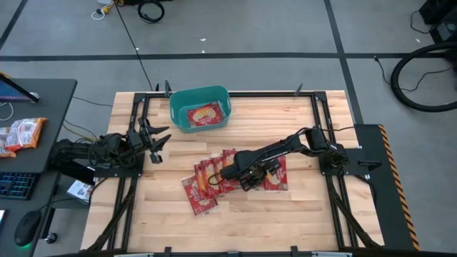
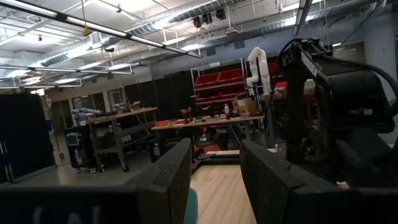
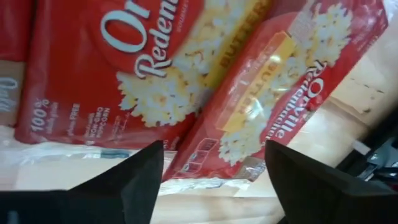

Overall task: Sort popcorn bags into baskets
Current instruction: Put the red popcorn bag into the blue container

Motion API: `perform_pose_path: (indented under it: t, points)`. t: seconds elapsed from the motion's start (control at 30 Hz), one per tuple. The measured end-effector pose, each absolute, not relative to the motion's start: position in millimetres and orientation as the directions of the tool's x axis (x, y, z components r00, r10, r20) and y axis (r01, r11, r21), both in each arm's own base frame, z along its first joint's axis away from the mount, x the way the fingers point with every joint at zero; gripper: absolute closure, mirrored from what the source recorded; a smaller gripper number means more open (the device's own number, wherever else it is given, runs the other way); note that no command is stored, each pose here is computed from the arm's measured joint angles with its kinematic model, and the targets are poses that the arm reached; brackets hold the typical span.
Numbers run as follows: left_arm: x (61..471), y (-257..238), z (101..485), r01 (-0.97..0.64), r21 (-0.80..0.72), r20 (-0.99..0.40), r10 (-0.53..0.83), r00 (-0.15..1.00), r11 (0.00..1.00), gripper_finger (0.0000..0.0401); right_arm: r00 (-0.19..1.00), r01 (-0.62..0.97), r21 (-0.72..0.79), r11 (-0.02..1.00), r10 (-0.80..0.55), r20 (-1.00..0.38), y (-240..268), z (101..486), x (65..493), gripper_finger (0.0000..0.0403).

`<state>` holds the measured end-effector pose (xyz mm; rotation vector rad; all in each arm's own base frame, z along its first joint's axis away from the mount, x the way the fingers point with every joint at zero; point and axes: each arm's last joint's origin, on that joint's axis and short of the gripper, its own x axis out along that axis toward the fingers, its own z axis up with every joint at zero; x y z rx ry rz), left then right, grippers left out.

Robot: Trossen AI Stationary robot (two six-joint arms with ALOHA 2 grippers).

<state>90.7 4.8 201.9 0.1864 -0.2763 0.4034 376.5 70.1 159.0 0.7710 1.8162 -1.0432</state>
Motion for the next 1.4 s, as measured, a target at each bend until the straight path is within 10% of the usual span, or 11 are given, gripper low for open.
perform_pose_path:
  t: [0.43, 0.97, 1.4]
  points:
    - [90.6, 4.8, 202.2, -0.41, 0.123, 0.301, 0.36, 0.883, 0.904, 0.026, -0.511, 0.772, -0.407, 0.489, 0.096, -0.854, 65.5, 129.9, 357.4, 0.0148]
    - [90.6, 4.8, 202.2, -0.411, 0.123, 0.301, 0.36, 0.883, 0.903, 0.026, -0.548, 0.656, -0.412, 0.633, 0.023, -0.836, 72.7, 114.4, 343.2, 0.0389]
    - [90.6, 4.8, 202.2, -0.411, 0.123, 0.301, 0.36, 0.883, 0.903, 0.026, -0.445, 0.589, -0.387, 0.709, -0.114, -0.888, 76.5, 169.5, 370.3, 0.0397]
